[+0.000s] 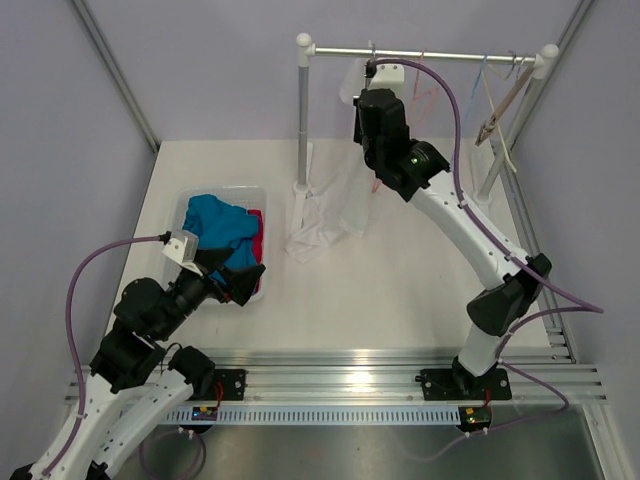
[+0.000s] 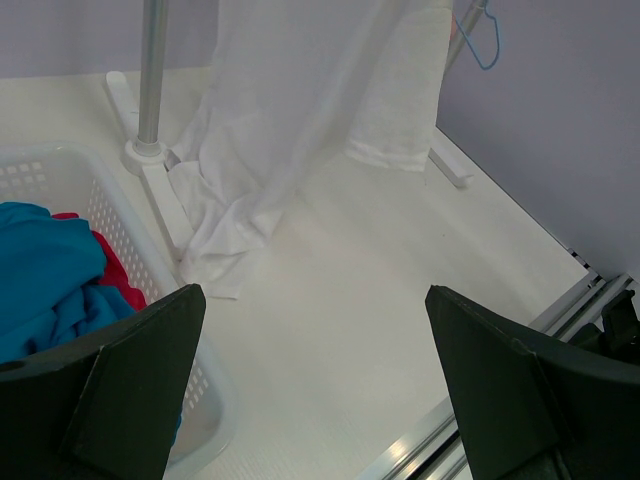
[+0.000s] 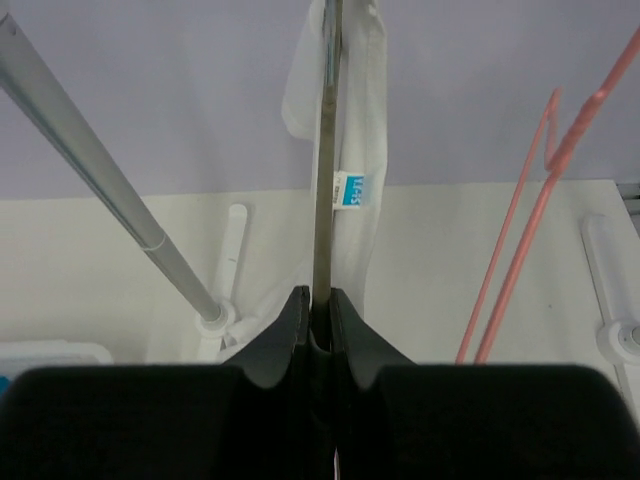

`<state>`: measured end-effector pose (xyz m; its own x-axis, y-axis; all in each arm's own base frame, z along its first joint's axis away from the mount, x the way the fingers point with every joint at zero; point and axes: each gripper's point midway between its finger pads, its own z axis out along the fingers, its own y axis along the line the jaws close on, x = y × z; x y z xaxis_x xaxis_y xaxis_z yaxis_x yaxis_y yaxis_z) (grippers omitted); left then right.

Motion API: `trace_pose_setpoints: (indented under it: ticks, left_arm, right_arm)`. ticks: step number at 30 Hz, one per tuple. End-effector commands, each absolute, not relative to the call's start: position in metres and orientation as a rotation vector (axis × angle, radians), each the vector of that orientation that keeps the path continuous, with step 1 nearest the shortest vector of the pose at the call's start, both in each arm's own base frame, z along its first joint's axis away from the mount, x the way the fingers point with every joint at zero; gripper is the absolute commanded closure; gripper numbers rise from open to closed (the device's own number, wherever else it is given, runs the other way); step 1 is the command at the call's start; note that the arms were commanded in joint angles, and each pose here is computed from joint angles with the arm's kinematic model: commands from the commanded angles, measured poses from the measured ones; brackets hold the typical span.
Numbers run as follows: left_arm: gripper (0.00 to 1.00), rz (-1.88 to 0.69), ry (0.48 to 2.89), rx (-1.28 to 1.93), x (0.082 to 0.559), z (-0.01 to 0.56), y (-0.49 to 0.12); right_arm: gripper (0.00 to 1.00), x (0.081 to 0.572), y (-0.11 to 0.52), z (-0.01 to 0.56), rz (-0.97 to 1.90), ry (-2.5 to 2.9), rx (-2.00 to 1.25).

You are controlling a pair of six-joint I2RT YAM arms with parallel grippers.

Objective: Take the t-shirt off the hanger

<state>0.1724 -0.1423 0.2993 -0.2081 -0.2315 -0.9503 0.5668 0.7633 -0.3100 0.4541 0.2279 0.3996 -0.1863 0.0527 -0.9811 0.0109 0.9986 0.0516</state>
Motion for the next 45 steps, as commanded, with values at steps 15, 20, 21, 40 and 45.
trace_pose_setpoints:
  ticks: [15,20,21,40,45]
  left_arm:
    - [0.01,-0.768,1.582,0.269,0.173,0.313,-0.145]
    - [0.01,-0.849,1.565,0.263,0.168,0.321,-0.153]
    - [0.01,-0.863,1.561,0.267,0.166,0.324,-0.155]
    - [0.21,-1.374,1.529,0.141,0.188,0.404,-0.234]
    - [0.23,-1.346,1.544,0.136,0.208,0.411,-0.259]
  right_arm:
    - [1.00,0.415,0.211,0.479,0.294,1.333,0.102]
    - [1.00,0.403,0.213,0.438,0.337,1.414,0.089]
    - [1.00,0.401,0.212,0.433,0.343,1.420,0.089]
    - [1.00,0.235,0.260,0.341,0.635,1.589,-0.020]
    - [1.00,0.204,0.286,0.330,0.653,1.599,-0.091]
